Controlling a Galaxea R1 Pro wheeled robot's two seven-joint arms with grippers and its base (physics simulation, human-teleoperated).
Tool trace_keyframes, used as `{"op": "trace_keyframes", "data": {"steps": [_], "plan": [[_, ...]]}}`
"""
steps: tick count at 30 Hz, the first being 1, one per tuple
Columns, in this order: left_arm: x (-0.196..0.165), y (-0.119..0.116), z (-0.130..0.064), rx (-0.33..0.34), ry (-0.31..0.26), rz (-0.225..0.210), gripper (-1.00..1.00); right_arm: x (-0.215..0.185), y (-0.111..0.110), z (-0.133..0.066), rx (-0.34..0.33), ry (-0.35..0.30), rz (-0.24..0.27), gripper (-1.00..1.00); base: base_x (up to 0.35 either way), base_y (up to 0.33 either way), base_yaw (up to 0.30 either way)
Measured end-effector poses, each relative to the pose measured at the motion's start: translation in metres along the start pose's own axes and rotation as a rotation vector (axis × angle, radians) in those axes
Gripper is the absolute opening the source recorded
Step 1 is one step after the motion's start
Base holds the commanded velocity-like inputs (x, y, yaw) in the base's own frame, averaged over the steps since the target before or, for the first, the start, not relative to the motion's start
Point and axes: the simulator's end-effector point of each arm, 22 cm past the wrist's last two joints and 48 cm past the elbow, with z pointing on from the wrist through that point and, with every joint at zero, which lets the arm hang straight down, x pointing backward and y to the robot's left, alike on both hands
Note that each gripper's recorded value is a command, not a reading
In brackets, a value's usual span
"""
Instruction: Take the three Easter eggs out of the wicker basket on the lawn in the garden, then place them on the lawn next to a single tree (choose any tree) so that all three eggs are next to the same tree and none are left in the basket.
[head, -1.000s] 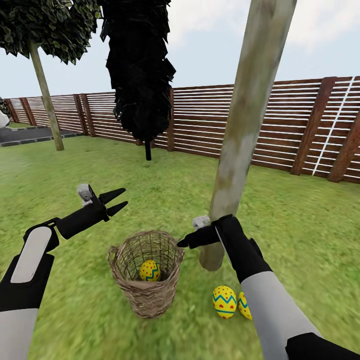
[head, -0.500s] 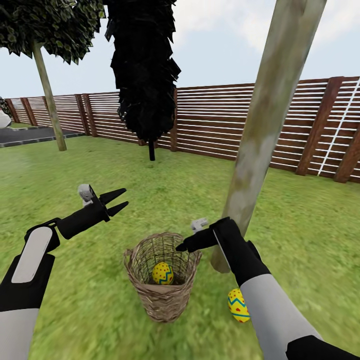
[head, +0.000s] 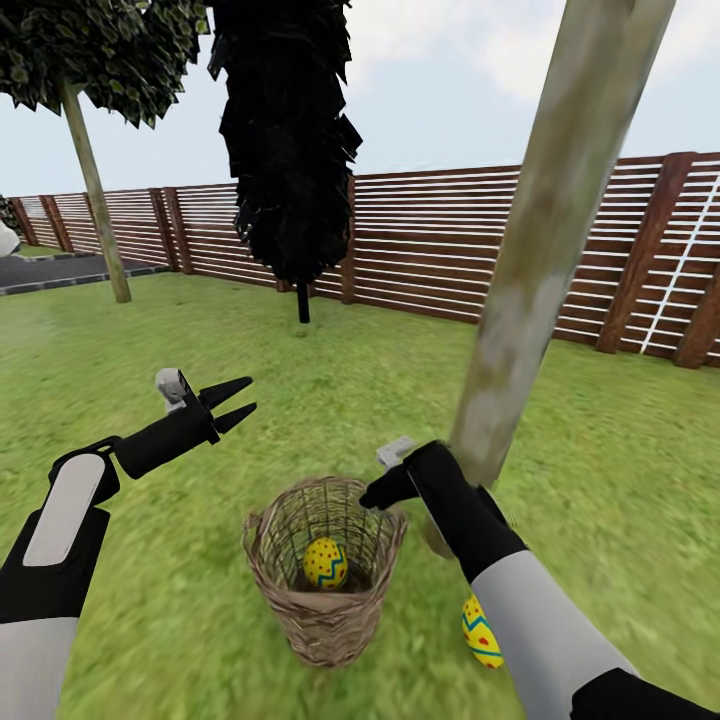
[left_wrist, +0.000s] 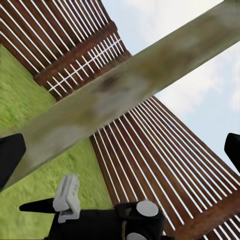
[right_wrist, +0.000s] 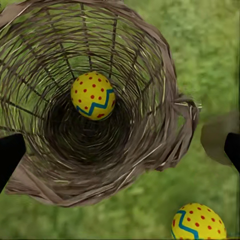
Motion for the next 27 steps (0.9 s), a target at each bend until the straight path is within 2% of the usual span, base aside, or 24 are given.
{"op": "trace_keyframes", "data": {"steps": [3,10,17,27], "plan": [[0.0,0.0,0.0,0.0,0.0,0.0,1.0,0.006,0.006,0.005,-0.002,0.022,-0.026,1.0,0.336,0.011,0.0],[0.0,0.0,0.0,0.001,0.0,-0.002,1.0,0.016,0.012,0.012,-0.011,0.052,-0.038,1.0,0.304,0.089,0.0],[0.002,0.001,0.0,0.004,0.001,-0.007,1.0,0.027,0.023,0.02,-0.021,0.09,-0.073,1.0,0.03,0.014,0.0],[0.002,-0.002,0.001,0.013,-0.002,-0.007,1.0,0.027,0.025,0.02,-0.025,0.09,-0.074,1.0,0.0,0.006,0.0]]}}
